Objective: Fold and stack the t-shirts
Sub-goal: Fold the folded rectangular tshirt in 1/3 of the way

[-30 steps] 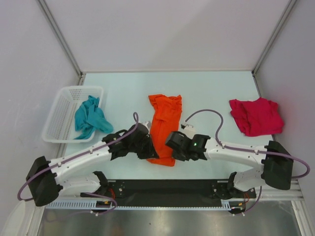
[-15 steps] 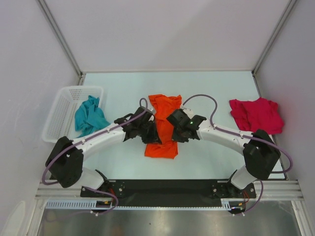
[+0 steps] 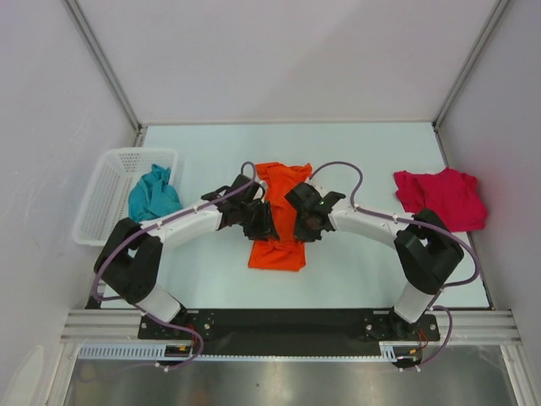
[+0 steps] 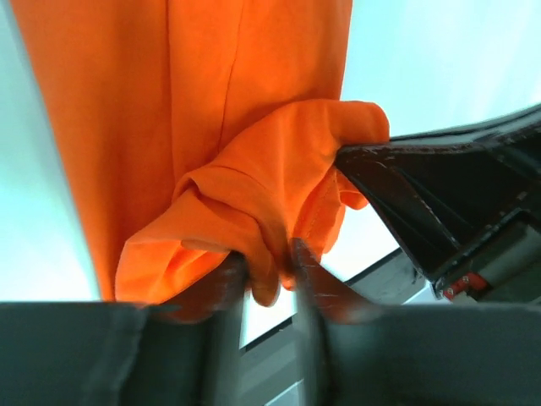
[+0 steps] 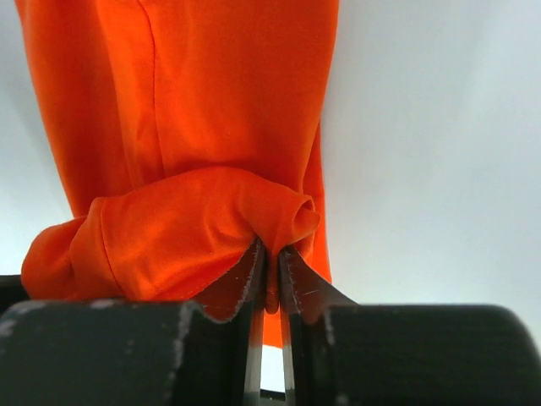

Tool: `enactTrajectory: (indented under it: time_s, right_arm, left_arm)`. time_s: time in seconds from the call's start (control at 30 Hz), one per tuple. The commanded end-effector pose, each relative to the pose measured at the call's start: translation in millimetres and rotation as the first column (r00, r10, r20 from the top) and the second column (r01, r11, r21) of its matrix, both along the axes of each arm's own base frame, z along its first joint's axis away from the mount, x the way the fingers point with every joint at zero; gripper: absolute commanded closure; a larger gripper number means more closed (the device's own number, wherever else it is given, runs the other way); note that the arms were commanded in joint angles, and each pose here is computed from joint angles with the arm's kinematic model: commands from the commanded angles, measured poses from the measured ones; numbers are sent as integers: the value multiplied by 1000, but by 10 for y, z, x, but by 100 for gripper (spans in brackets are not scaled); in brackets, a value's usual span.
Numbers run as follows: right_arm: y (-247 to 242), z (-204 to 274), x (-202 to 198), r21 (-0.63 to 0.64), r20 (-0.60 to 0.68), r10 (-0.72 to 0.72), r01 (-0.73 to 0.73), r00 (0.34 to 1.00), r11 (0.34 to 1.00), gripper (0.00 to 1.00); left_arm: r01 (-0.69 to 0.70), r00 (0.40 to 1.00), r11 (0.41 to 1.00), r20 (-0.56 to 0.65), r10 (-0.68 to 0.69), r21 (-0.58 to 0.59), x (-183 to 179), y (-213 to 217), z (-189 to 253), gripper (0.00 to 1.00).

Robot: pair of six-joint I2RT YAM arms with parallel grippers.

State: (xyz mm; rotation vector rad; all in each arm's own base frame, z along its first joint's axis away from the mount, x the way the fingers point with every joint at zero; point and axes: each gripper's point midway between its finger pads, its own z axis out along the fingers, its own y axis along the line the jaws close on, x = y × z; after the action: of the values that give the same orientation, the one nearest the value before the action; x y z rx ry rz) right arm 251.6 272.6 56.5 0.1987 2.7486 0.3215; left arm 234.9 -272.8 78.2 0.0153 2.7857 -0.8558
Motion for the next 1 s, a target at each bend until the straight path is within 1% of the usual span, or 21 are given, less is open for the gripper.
enactTrajectory:
  time_s: [0.0,0.1,0.13,0.3,0.47,0.7,0.97]
  right_arm:
    - [168,89,155,41,28,33,-35,999,999,79]
    - [181,46,216,30,32,43,-43,999,999,77]
    - [198,64,252,33,38,42,-43,998,998,77]
    - [162,11,483,16,49,27,-28,998,999,78]
    - [139,57,683,11,69,19,-20,997,1000,78]
    - [93,8,810,-1,63,5,-4,998,1000,78]
    - [132,-96,913,0,50,2,-2,999,1000,80]
  left_arm:
    - [32,998,998,56,-29,-55,140,-93,162,61]
    - [29,998,998,55,-26,-53,155,-83,136,52]
    - [24,998,998,55,-21,-53,168,-71,136,51]
    - [8,998,998,55,-5,-56,246,-44,114,52]
    - [-5,999,998,52,8,-59,343,-24,73,54]
    - [-22,999,997,35,24,-68,506,-19,-27,55]
    - [-59,998,995,29,61,-79,835,-14,-122,57]
